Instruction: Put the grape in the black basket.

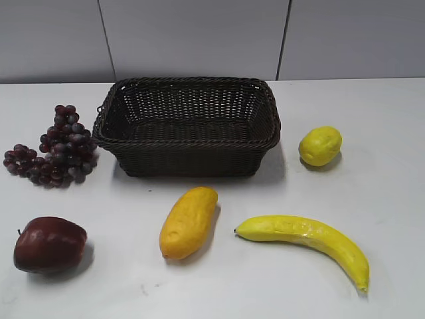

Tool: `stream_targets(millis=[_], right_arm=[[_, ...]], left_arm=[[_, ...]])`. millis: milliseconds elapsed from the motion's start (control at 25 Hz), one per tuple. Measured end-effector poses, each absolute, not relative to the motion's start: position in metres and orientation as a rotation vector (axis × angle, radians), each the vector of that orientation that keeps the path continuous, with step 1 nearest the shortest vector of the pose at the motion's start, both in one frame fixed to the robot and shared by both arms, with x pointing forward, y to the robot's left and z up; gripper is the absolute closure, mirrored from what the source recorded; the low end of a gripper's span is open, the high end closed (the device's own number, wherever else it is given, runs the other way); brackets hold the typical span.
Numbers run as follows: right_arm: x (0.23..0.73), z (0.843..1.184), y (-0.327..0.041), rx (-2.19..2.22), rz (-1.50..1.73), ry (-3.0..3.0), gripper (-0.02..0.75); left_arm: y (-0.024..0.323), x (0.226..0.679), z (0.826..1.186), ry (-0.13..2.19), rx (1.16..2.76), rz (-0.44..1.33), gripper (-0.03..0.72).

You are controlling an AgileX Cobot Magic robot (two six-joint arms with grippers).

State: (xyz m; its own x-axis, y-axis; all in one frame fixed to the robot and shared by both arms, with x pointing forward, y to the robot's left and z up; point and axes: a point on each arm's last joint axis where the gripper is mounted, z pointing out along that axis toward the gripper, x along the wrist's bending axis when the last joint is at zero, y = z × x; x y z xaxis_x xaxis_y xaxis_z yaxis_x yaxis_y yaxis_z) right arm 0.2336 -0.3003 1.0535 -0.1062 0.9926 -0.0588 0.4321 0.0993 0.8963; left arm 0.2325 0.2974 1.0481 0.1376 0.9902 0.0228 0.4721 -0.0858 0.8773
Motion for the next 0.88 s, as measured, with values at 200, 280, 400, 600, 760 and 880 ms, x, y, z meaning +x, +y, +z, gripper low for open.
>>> stream_targets(millis=[200, 280, 400, 600, 760, 880], right_arm=[[0.2336, 1.0535, -0.3003, 1.424, 0.965, 1.644, 0.238], [0.2336, 1.0535, -0.3003, 1.424, 0.965, 1.644, 0.238], [0.2336, 1.0535, -0.3003, 1.424, 0.965, 1.644, 0.238], [0.2336, 1.0535, -0.3003, 1.424, 0.965, 1.644, 0.238], [0.2336, 1.0535, -0.3003, 1.424, 0.965, 1.644, 0.238], [0.2336, 1.0535, -0.3003, 1.424, 0.965, 1.644, 0.238]], left_arm=[[0.2974, 0.2325, 1.0481, 1.432, 1.667, 0.875, 0.106], [0.2974, 0.2325, 1.0481, 1.432, 1.667, 0.875, 0.106], [0.2974, 0.2325, 1.0481, 1.432, 1.667, 0.875, 0.106], [0.2974, 0.2325, 1.0481, 1.432, 1.667, 0.875, 0.106], [0.2974, 0.2326, 1.0481, 1.432, 1.667, 0.875, 0.106], [0.2974, 0.2326, 1.0481, 1.432, 1.667, 0.875, 0.106]])
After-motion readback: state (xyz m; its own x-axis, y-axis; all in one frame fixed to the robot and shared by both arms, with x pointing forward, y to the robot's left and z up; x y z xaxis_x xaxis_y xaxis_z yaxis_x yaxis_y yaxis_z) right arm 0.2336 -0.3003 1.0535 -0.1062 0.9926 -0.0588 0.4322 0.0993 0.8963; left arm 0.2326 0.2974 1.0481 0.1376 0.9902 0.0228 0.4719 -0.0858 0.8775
